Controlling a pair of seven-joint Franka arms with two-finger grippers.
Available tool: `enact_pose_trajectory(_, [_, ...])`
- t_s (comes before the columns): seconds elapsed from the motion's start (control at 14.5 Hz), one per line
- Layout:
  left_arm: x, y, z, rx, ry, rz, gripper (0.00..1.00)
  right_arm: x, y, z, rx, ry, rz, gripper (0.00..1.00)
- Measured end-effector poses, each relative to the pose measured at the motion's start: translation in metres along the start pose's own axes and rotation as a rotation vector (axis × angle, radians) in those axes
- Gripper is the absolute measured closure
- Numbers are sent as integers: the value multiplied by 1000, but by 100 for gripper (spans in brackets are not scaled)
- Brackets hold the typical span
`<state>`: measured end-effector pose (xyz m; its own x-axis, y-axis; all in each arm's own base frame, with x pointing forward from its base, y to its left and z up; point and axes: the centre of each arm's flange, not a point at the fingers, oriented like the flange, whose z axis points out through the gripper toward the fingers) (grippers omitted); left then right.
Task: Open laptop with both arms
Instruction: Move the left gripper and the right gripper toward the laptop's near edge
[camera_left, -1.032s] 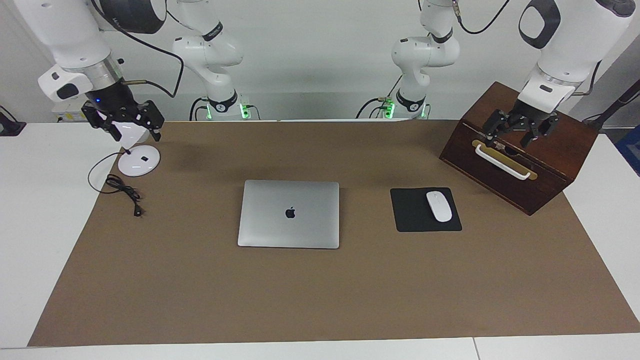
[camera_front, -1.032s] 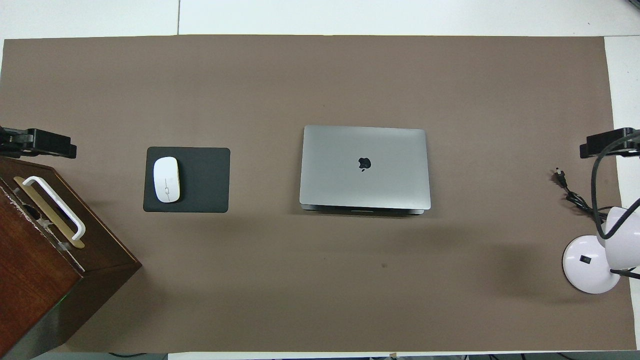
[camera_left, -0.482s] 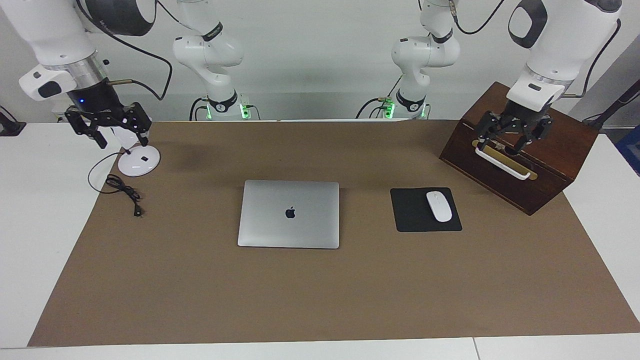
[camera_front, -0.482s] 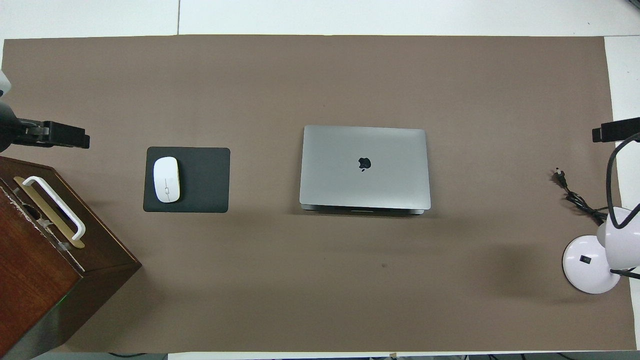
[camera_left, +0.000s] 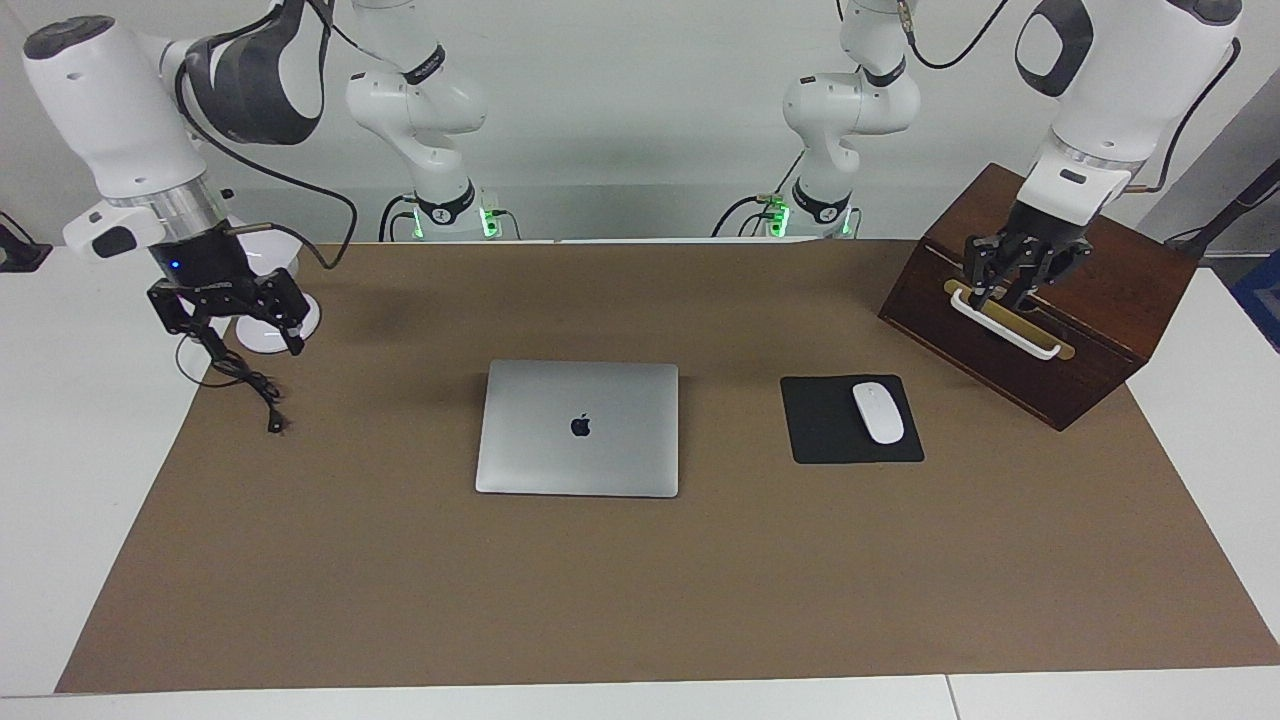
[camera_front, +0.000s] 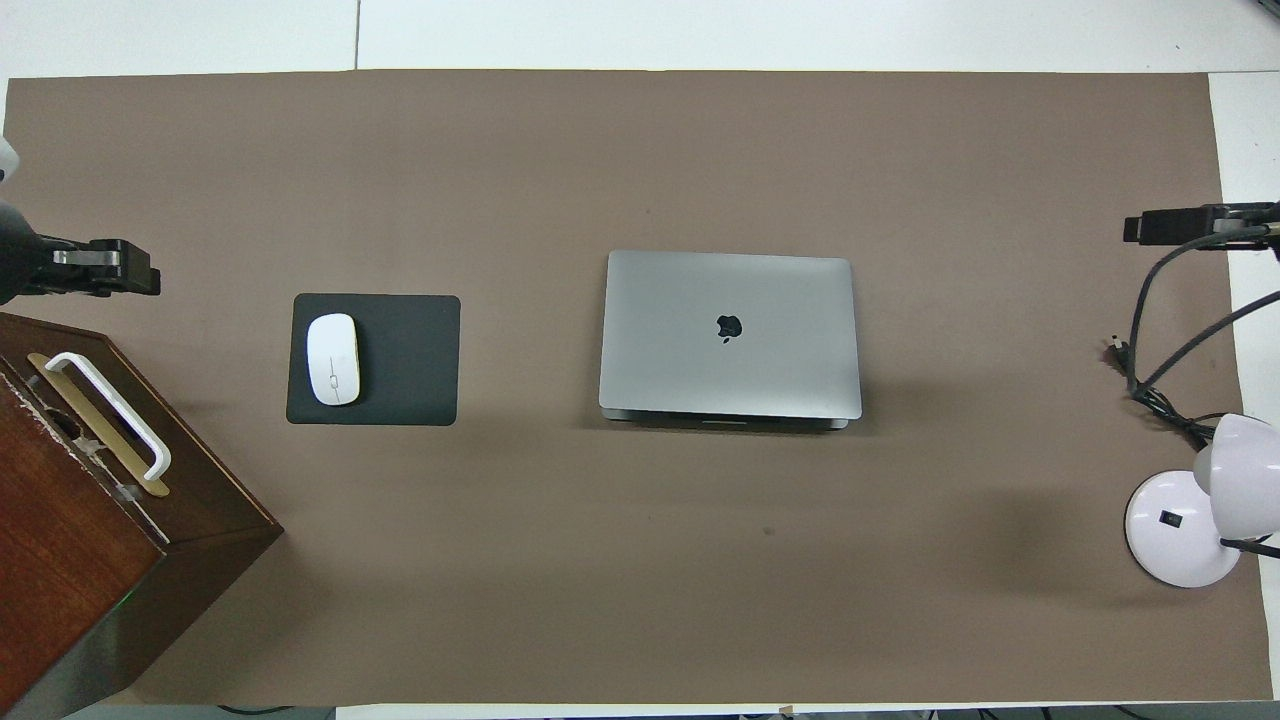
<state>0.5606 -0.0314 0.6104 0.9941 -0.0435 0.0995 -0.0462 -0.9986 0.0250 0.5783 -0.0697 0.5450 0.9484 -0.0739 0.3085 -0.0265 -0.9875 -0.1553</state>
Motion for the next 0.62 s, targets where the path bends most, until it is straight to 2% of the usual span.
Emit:
enact_pose_trajectory(0.14, [1,1,0,-6,6,-2,92,-6,-9,20,51,27,91,0])
enact_pose_trajectory(0.21, [1,2,-1,-16,13,-3,99,-8,-20,28,78,29,157,0])
enact_pose_trajectory(0.41, [4,18,3,-50,42,14,99,-17,-66,49,128,30,347,0])
enact_pose_trajectory(0.62, [6,58,23,-87,93,68,99,-35,-99,73,181,15,532,0])
